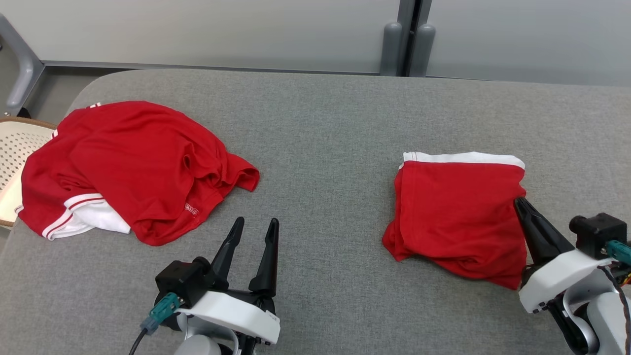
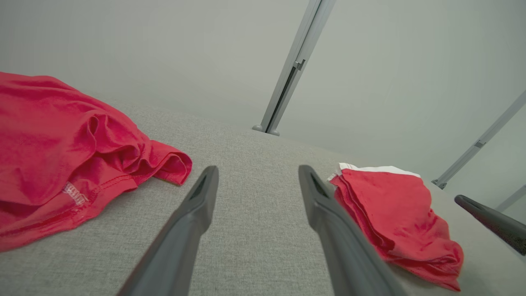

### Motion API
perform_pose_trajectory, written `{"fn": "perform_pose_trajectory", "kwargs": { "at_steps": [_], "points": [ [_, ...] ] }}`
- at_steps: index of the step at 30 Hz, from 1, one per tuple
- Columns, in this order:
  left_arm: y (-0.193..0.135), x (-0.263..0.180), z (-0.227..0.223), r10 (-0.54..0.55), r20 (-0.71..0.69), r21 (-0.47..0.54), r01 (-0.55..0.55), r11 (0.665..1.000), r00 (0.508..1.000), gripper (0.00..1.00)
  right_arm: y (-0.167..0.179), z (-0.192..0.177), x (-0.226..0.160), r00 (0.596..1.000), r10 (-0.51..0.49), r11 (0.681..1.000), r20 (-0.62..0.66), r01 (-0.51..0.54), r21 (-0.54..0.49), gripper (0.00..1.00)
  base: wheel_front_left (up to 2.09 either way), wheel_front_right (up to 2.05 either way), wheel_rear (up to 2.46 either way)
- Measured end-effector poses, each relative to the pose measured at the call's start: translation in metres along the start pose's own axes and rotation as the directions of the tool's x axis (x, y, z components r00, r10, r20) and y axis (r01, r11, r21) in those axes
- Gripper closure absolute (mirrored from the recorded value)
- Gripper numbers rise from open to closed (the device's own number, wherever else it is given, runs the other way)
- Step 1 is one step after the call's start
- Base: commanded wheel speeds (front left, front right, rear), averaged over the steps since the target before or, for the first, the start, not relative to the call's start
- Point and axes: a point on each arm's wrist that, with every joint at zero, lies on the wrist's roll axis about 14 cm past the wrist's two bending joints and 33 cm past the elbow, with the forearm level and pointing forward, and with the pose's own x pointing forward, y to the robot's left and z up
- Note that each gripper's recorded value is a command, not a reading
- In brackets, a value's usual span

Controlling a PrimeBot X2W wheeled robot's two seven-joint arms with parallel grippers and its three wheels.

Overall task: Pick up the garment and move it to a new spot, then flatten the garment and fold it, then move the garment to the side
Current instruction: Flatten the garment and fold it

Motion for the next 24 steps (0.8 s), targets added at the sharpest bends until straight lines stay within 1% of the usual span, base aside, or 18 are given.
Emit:
{"fn": "perform_pose_trajectory", "kwargs": {
  "at_steps": [1,3,4,5,7,8,13,18,22,24],
  "points": [
    [0.0,0.0,-0.001,0.001,-0.004,0.002,-0.001,1.0,1.0,0.0,0.005,0.003,0.008,1.0,0.017,1.0,-0.015,-0.017,-0.009,1.0,0.0,0.0,0.0],
    [0.001,0.0,-0.001,0.003,-0.005,0.003,-0.003,1.0,1.0,0.0,0.007,-0.006,0.014,0.996,0.024,1.0,-0.082,-0.025,-0.012,1.0,0.0,0.0,0.0],
    [0.001,0.0,-0.001,0.003,-0.005,0.003,-0.003,1.0,1.0,0.0,0.007,-0.006,0.014,0.996,0.024,1.0,-0.082,-0.025,-0.012,1.0,0.0,0.0,0.0],
    [0.004,-0.001,0.0,0.01,-0.004,0.004,-0.01,1.0,1.0,0.0,0.007,-0.018,0.019,0.989,0.03,0.999,-0.147,-0.033,-0.023,1.0,0.0,0.0,0.0],
    [0.006,0.0,0.002,0.019,0.001,0.002,-0.019,1.0,1.0,0.0,0.003,-0.023,0.026,0.983,0.025,0.999,-0.183,-0.031,-0.03,1.0,0.0,0.0,0.0],
    [0.006,0.0,0.002,0.019,0.001,0.002,-0.019,1.0,1.0,0.0,0.003,-0.023,0.026,0.983,0.025,0.999,-0.183,-0.031,-0.03,1.0,0.0,0.0,0.0],
    [0.017,-0.004,0.0,0.056,-0.004,0.0,-0.056,0.998,0.998,0.0,-0.005,-0.022,0.05,0.978,0.024,0.998,-0.208,-0.035,-0.05,1.0,0.0,0.0,0.0],
    [0.027,-0.008,-0.001,0.09,-0.009,0.001,-0.09,0.996,0.996,0.0,-0.003,-0.025,0.068,0.973,0.035,0.998,-0.23,-0.045,-0.036,1.0,0.0,0.0,0.0],
    [0.029,-0.007,-0.001,0.098,-0.009,-0.005,-0.098,0.995,0.995,0.0,0.009,-0.027,0.075,0.967,0.067,0.996,-0.247,-0.08,-0.043,1.0,0.0,0.0,0.0],
    [0.027,-0.005,0.0,0.094,-0.006,-0.009,-0.094,0.995,0.996,0.0,0.017,-0.024,0.078,0.969,0.087,0.993,-0.233,-0.103,-0.06,1.0,0.0,0.0,0.0]
  ]
}}
